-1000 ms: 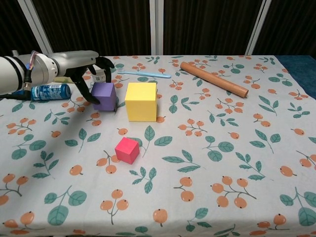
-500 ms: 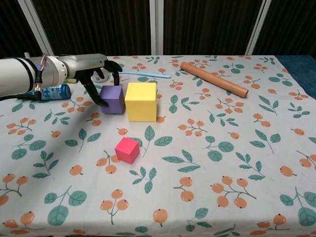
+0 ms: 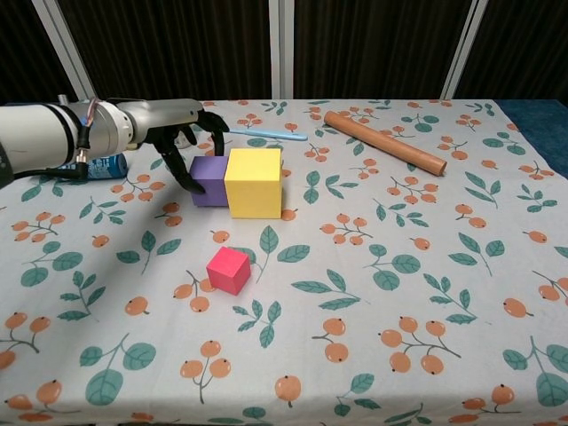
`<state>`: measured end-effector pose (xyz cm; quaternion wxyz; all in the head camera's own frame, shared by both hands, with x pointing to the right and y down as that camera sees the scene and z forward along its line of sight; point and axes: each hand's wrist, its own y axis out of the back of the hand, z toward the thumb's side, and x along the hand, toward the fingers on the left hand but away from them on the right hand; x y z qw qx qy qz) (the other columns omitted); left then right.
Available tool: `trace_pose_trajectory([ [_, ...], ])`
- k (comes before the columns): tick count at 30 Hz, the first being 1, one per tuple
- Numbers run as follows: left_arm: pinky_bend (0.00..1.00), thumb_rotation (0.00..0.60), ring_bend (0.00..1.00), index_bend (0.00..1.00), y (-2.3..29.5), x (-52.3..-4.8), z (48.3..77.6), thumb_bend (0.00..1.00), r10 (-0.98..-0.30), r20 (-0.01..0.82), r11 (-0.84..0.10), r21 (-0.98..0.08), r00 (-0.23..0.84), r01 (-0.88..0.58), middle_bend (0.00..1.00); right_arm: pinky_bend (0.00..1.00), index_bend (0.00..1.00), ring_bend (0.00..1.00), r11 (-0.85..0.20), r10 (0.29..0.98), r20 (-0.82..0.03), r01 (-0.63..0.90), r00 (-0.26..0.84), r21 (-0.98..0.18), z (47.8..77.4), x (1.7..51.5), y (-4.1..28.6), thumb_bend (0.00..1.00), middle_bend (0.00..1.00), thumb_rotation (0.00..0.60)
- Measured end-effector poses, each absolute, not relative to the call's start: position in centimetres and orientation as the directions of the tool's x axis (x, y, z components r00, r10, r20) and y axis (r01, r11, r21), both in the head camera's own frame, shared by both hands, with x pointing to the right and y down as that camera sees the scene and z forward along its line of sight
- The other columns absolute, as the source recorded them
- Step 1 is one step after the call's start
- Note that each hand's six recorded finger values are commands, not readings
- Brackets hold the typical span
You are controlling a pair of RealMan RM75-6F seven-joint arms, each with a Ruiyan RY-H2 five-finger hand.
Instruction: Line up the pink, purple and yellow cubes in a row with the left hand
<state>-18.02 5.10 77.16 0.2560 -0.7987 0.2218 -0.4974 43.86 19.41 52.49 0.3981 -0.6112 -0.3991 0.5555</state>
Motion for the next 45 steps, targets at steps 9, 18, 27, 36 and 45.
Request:
trace_pose_trajectory([
  [9,0.21,0.600,0.11,0.55,5.2,-17.3,77.1,0.24,-0.605,0.679,-0.773,-0.627,0.415,-0.100,0.19,0.07,0.00,0.00,-0.365,0.930,-0.362,0.048,0.063,-0.930,52.5,44.0,19.4,0.16,0.04,0.600],
  [18,0.21,0.600,0.11,0.54,5.3,-17.1,77.4,0.24,-0.598,0.688,-0.779,-0.619,0.411,-0.099,0.19,0.07,0.00,0.00,-0.365,0.930,-0.362,0.049,0.059,-0.930,52.5,44.1,19.4,0.16,0.04,0.600],
  [27,0.21,0.600,0.10,0.40,5.6,-17.0,77.3,0.23,-0.591,0.691,-0.783,-0.616,0.416,-0.089,0.15,0.07,0.00,0.00,-0.363,0.931,-0.360,0.050,0.061,-0.931,52.4,44.1,19.4,0.16,0.04,0.600],
  [36,0.20,0.600,0.09,0.27,5.1,-18.2,75.3,0.22,-0.629,0.648,-0.747,-0.657,0.429,-0.102,0.12,0.07,0.00,0.00,-0.353,0.935,-0.349,0.051,0.067,-0.934,52.0,44.1,19.4,0.16,0.04,0.600],
  [45,0.20,0.600,0.10,0.37,5.4,-21.6,70.2,0.23,-0.674,0.573,-0.690,-0.713,0.466,-0.121,0.16,0.07,0.00,0.00,-0.351,0.934,-0.345,0.065,0.095,-0.934,52.1,43.7,19.3,0.16,0.04,0.600],
])
